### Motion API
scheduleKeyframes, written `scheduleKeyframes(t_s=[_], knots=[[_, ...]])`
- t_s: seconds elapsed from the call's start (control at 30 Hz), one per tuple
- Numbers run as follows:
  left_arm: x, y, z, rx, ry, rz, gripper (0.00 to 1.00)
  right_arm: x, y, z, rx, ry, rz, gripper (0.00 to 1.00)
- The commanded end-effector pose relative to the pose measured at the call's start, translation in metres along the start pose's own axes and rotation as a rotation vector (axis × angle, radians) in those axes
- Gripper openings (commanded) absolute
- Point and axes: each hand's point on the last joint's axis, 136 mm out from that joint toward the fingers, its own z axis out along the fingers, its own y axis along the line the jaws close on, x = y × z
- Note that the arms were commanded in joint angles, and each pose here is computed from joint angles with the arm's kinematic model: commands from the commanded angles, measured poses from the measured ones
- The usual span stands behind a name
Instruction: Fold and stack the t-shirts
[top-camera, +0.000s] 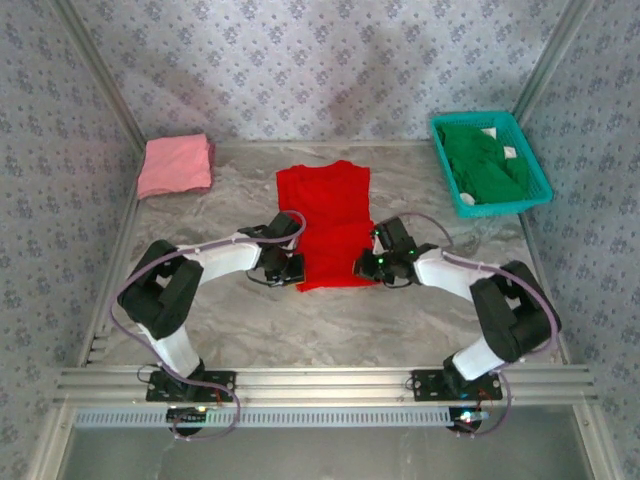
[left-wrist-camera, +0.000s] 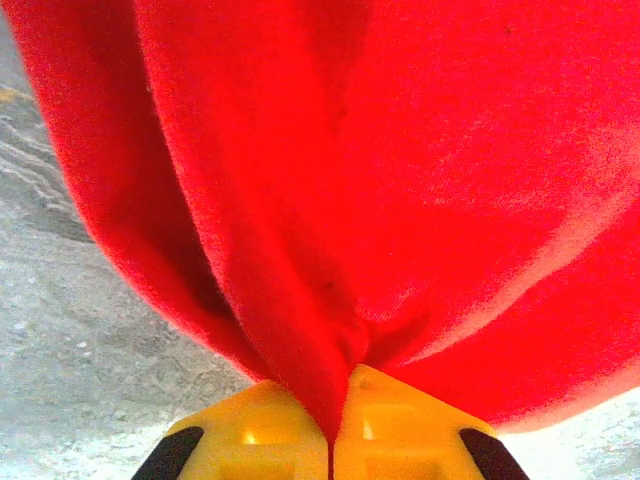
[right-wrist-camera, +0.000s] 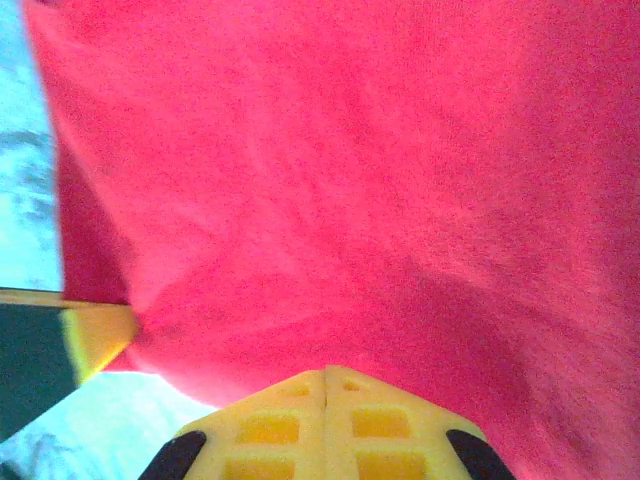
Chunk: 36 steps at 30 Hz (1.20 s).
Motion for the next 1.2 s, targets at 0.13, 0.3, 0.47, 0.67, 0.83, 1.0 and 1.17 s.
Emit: scheduleKeyframes(t_s=[0.13, 0.3, 0.47, 0.67, 0.83, 1.0, 1.17], knots=[[0.003, 0.03, -0.018, -0.064, -0.045, -0.015, 0.0, 0.009, -0.038, -0.039, -0.013, 0.025, 0.112, 0.24], [0.007, 0.032, -0.015, -0.061, -0.033, -0.009, 0.0, 0.028, -0.038, -0.03, -0.077, 0.098, 0.155, 0.33], [0.008, 0.031, -0.013, -0.046, -0.031, -0.007, 0.0, 0.037, -0.029, -0.015, -0.105, 0.147, 0.152, 0.35], [0.009, 0.03, -0.013, -0.038, -0.032, 0.005, 0.0, 0.037, -0.025, -0.001, -0.112, 0.16, 0.151, 0.36], [0.01, 0.029, -0.012, -0.028, -0.031, 0.002, 0.0, 0.04, -0.028, 0.006, -0.082, 0.174, 0.152, 0.39], [0.01, 0.028, -0.011, -0.02, -0.031, -0.004, 0.0, 0.037, -0.041, -0.003, 0.001, 0.119, 0.159, 0.4], [0.01, 0.027, -0.009, -0.014, -0.028, -0.003, 0.0, 0.039, -0.045, -0.001, 0.031, 0.133, 0.145, 0.44]])
